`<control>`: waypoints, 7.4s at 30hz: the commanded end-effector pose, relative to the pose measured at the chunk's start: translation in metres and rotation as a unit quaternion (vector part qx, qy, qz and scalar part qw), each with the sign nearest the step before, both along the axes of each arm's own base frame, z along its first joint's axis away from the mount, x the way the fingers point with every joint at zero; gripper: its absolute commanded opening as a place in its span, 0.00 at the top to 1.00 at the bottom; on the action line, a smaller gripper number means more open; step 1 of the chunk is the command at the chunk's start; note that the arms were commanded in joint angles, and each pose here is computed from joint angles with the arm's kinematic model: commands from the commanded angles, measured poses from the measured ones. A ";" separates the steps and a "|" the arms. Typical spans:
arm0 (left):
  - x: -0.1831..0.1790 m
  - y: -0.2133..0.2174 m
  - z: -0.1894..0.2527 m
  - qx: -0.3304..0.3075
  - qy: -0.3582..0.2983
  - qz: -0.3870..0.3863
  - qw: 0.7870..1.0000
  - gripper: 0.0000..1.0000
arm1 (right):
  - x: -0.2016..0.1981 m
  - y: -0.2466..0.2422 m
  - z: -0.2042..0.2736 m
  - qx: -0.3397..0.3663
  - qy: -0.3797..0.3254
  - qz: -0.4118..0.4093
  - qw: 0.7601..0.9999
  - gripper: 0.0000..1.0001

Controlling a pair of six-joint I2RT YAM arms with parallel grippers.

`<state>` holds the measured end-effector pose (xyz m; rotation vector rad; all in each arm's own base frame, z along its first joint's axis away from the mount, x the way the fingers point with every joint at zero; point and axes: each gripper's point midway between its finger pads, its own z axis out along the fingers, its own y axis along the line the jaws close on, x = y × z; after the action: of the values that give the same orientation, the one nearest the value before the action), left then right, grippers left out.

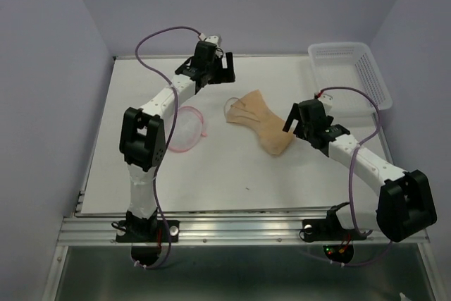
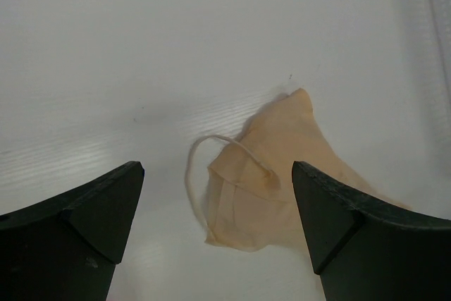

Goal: Place the bra in the laundry bag and zip it closed

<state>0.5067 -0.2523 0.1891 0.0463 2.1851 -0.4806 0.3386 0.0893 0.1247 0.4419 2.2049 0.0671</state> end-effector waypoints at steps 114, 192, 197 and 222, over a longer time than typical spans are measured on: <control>-0.084 -0.094 -0.129 -0.093 0.137 -0.105 0.981 0.79 | 0.114 0.135 0.055 -0.222 0.007 0.403 0.888 0.43; -0.066 -0.079 -0.094 -0.057 0.096 -0.098 0.989 0.55 | 0.188 0.141 0.018 -0.204 -0.049 0.394 0.895 0.52; -0.066 -0.068 -0.079 -0.047 0.082 -0.073 0.993 0.47 | 0.184 0.139 0.038 -0.193 -0.062 0.378 0.903 0.38; -0.108 0.147 0.000 0.212 -0.028 0.132 0.968 0.01 | 0.132 0.160 0.071 -0.080 -0.081 0.420 0.900 0.00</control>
<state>0.4124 -0.1695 0.2003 -0.0506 2.1712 -0.1200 0.4840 0.2343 0.1661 -0.5744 2.1377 0.2616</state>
